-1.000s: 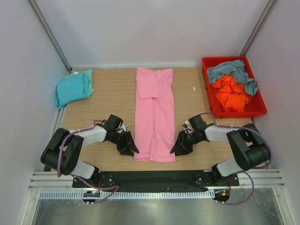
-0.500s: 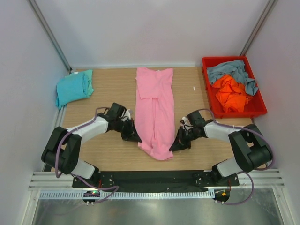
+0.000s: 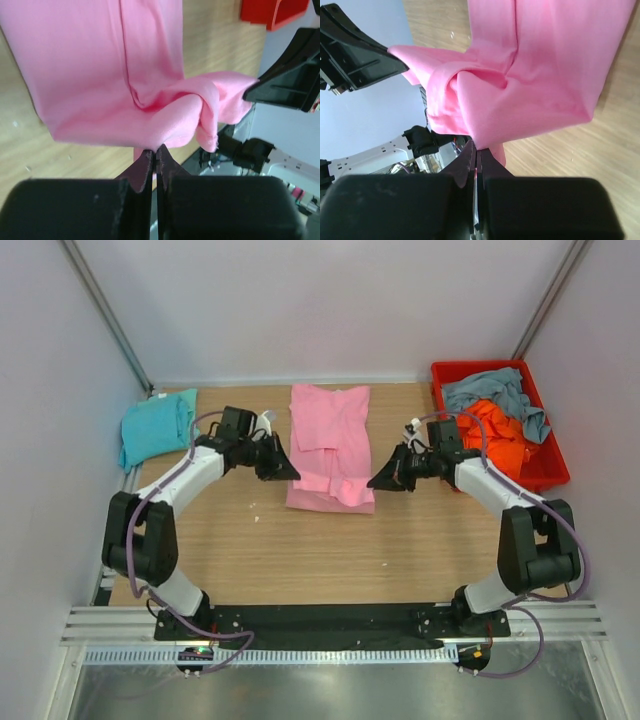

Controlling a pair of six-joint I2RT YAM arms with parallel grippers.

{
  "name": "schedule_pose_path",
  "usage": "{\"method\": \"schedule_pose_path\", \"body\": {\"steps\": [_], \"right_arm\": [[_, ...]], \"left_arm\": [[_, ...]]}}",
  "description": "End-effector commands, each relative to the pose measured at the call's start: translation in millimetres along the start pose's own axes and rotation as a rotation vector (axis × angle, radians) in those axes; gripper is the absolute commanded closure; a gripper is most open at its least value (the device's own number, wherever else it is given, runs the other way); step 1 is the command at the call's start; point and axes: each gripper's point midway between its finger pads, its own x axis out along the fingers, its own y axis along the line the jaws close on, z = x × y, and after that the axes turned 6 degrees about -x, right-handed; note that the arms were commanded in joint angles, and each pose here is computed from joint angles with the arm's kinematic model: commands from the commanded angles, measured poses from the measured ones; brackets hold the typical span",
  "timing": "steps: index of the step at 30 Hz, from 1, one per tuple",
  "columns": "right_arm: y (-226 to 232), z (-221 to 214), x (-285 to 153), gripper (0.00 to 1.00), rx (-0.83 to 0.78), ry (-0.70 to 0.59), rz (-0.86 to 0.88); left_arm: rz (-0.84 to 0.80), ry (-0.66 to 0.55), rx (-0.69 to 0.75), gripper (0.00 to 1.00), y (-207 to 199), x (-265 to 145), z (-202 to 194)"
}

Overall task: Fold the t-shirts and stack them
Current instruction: Fold the tshirt

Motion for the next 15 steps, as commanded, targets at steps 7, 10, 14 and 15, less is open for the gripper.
{"method": "schedule_pose_path", "body": {"steps": [7, 10, 14, 15], "right_arm": [[17.8, 83.7, 8.8, 0.99, -0.158, -0.111, 0.044], [11.6, 105.9, 13.6, 0.99, -0.188, -0.125, 0.024], [11.2, 134.8, 17.7, 0.99, -0.232, -0.157, 0.018], [9.5, 138.8, 19.3, 0.99, -0.233, -0.159, 0.014]], "left_arm": [[-0.031, -0.109, 0.084, 1.00, -6.3, 33.2, 74.5], [-0.023, -0.151, 0.102, 1.00, -5.9, 37.4, 91.7], [-0.014, -0.188, 0.107, 1.00, -5.4, 40.7, 112.3], [-0.011, -0.197, 0.115, 1.00, -5.3, 41.5, 116.8]]}}
